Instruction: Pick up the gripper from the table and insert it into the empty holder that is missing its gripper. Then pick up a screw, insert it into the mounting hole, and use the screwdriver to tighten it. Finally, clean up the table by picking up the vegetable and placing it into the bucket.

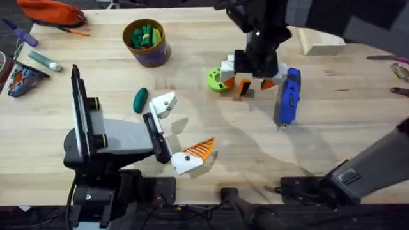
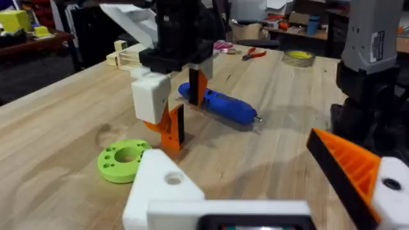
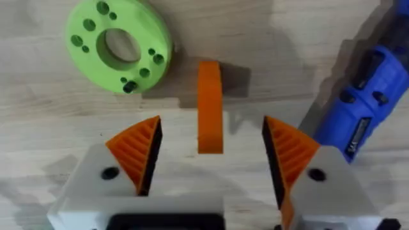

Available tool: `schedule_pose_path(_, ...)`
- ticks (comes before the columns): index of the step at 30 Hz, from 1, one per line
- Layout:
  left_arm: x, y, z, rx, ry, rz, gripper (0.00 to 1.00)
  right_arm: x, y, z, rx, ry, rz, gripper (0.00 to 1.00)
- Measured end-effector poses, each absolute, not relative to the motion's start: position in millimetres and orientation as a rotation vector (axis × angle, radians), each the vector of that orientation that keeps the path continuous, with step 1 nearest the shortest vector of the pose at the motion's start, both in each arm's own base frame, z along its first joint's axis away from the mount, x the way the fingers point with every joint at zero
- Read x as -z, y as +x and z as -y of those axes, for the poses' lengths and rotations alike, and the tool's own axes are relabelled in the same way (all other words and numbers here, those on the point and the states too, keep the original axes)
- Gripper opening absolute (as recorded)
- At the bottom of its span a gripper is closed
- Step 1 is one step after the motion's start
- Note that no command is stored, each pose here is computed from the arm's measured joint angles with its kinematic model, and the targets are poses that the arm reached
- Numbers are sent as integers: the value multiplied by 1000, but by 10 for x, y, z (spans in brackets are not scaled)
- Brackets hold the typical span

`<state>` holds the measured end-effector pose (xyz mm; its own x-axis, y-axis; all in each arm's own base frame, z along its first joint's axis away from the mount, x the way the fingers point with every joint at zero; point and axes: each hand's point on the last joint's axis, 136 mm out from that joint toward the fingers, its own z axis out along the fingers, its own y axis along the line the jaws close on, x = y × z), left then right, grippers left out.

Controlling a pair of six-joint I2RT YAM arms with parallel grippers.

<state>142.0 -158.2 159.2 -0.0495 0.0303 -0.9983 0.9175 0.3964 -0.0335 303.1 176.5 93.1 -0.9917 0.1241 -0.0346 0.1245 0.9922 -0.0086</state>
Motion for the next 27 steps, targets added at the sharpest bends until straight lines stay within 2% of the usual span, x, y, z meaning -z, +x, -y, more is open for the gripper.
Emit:
schedule_pose_path(4,-1592,1421,1582,914,910,-1434,985,-886,3066,-1798,4,180,-3100,798)
schedule_pose_path(8,-1592,1420,1582,914,910,-1434,985,-886,3071,-1802,1,175,-3099,652)
schedule_pose_path(23,-1592,1421,1582,914,910,-1434,986,-886,3072,-1803,1,170,-3099,452)
schedule_pose_path(27,-1592,1420,1582,913,910,-1434,985,-885,3072,-1803,1,169,-3099,433)
